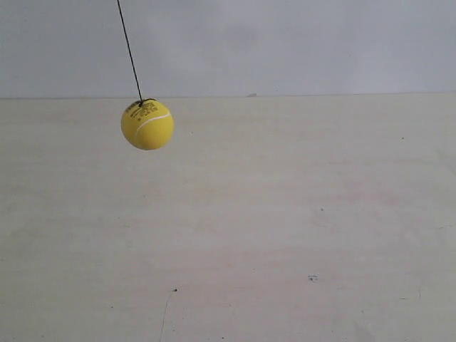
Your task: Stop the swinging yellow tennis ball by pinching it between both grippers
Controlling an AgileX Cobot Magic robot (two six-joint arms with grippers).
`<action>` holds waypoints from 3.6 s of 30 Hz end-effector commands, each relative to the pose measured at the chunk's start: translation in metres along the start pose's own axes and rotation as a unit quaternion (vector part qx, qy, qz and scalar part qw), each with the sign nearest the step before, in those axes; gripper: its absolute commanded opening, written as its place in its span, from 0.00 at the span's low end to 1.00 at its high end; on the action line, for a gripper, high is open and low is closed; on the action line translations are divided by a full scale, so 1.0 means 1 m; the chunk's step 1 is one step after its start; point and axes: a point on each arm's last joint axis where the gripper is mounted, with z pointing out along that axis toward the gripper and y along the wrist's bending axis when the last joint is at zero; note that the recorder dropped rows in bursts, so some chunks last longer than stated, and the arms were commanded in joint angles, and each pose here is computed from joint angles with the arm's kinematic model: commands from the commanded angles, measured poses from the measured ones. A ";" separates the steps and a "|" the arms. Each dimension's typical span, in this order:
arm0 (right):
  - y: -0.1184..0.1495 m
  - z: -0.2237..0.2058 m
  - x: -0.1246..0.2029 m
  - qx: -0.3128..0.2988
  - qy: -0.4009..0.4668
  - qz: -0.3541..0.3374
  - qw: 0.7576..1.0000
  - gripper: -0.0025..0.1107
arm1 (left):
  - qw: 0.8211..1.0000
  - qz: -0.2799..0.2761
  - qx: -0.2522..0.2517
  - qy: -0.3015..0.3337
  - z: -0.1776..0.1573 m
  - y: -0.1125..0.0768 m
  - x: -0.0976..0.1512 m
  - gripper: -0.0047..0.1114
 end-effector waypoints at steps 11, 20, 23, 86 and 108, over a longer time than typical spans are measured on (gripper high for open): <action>0.000 0.000 0.013 0.008 0.017 0.059 0.998 0.02 | 1.000 -0.008 -0.001 0.000 0.000 0.000 0.001 0.08; -0.012 -0.005 0.068 0.112 0.143 0.122 0.976 0.02 | 1.000 -0.008 -0.002 0.000 0.000 0.000 0.001 0.08; -0.006 -0.006 0.075 0.078 0.164 0.069 0.981 0.02 | 1.000 -0.008 -0.002 0.000 0.000 0.000 0.001 0.08; 0.003 -0.040 0.170 0.116 0.390 0.019 0.913 0.02 | 1.000 -0.004 -0.013 0.007 0.000 0.002 0.018 0.08; 0.003 -0.040 0.170 0.116 0.390 0.019 0.913 0.02 | 0.964 0.024 -0.084 0.252 -0.014 0.016 0.075 0.08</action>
